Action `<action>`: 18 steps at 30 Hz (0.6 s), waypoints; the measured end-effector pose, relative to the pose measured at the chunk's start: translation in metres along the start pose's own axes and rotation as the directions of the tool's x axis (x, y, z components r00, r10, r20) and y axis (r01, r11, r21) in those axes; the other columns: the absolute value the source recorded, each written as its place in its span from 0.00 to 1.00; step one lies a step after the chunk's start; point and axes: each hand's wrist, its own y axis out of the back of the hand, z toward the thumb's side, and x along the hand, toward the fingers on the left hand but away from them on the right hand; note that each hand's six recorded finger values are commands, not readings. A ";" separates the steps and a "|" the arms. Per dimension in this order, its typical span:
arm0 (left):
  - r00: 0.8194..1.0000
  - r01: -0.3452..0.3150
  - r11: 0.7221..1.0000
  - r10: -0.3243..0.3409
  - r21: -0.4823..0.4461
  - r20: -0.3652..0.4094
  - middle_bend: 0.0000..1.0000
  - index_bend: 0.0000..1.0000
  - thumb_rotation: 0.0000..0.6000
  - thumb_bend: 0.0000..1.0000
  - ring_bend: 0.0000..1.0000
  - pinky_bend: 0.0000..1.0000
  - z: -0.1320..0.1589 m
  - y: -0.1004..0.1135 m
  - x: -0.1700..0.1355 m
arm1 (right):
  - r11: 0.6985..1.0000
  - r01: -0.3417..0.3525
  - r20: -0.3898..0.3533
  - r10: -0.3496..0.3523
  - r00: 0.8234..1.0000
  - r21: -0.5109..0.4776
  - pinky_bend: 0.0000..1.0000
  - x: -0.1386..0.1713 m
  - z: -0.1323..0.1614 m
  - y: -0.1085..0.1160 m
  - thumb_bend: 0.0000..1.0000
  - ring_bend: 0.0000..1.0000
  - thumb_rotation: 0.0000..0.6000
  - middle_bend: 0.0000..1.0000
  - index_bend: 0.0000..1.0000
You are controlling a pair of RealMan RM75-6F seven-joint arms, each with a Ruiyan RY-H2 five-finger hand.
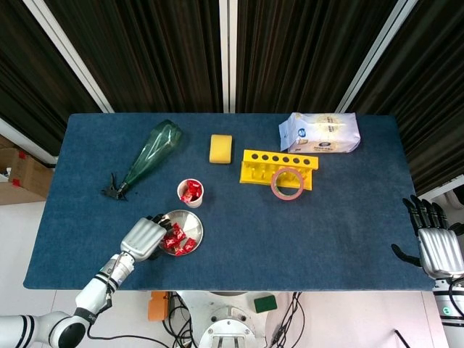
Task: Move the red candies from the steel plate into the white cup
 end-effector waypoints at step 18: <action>1.000 0.007 1.000 -0.007 0.002 0.006 0.30 0.43 1.00 0.26 0.21 0.42 0.003 -0.003 0.007 | 1.000 0.005 0.000 -0.005 1.000 -0.001 0.00 0.001 0.000 0.001 0.20 0.00 1.00 0.00 0.00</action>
